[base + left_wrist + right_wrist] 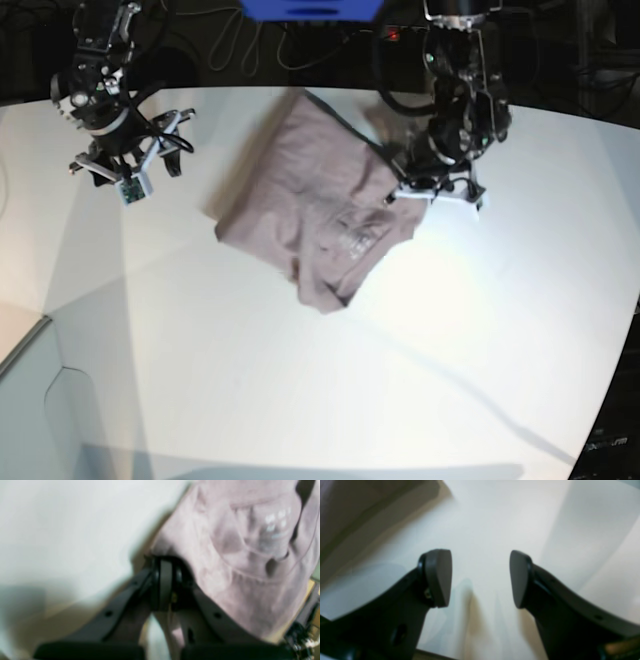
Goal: Layout the t-shirt on the table in an organized manner, then fold the t-shirt properly
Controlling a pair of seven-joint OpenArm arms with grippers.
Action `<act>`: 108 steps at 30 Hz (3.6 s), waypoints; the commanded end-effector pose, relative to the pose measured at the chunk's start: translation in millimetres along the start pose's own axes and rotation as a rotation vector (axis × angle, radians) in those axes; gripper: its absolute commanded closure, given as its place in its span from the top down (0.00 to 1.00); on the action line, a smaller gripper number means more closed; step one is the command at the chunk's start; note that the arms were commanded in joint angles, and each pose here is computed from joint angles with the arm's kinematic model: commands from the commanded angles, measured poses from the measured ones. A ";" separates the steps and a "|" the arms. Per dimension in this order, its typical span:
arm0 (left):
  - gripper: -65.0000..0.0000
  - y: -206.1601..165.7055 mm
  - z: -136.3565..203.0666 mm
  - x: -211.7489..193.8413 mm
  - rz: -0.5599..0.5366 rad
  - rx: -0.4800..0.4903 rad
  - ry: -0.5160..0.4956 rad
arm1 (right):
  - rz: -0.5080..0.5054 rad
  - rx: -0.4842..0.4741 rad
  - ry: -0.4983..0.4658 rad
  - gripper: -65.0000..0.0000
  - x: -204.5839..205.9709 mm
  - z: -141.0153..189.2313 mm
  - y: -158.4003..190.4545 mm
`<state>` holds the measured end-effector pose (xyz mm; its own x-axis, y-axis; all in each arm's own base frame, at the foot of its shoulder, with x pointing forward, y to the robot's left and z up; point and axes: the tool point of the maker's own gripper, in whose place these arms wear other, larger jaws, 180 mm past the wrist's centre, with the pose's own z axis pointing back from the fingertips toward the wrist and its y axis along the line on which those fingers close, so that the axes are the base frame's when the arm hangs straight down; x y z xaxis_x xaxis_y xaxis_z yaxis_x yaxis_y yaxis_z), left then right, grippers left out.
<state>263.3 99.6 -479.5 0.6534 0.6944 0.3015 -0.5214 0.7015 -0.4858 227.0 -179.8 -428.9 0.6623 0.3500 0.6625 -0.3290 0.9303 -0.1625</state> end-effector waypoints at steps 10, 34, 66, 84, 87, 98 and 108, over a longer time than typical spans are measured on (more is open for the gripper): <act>0.00 -46.3 -42.5 40.2 -0.006 -0.017 -0.031 | 0.014 0.003 -0.027 0.56 4.7 3.9 -2.3; 0.00 -91.2 -23.1 91.2 -0.028 -0.112 -0.146 | -0.005 0.014 -0.065 0.55 27.7 -19.4 -9.0; 0.00 -58.0 -19.6 51.2 -0.027 -0.064 -0.049 | 0.066 0.274 -0.035 0.18 36.0 -63.3 79.8; 0.00 -41.6 79.1 81.3 -0.156 -0.095 -0.205 | 0.032 0.015 -0.039 0.11 14.4 -7.4 -6.6; 0.00 -28.5 93.2 69.5 -0.186 -0.072 -0.186 | -0.003 -0.027 -0.002 0.00 -4.6 1.1 -20.8; 0.00 31.9 100.8 -16.5 -0.198 0.048 0.009 | -0.116 -0.088 0.136 0.00 -76.4 40.8 -18.6; 0.00 113.9 96.1 -104.9 -0.255 0.262 0.261 | -0.133 -0.029 0.273 0.00 -133.4 69.6 11.6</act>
<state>82.7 123.3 -489.5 0.8799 0.4504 0.1513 -0.4230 0.8876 -0.1822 86.3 -223.4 -472.5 0.8675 0.2287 0.4417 -0.1998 0.9734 -0.1118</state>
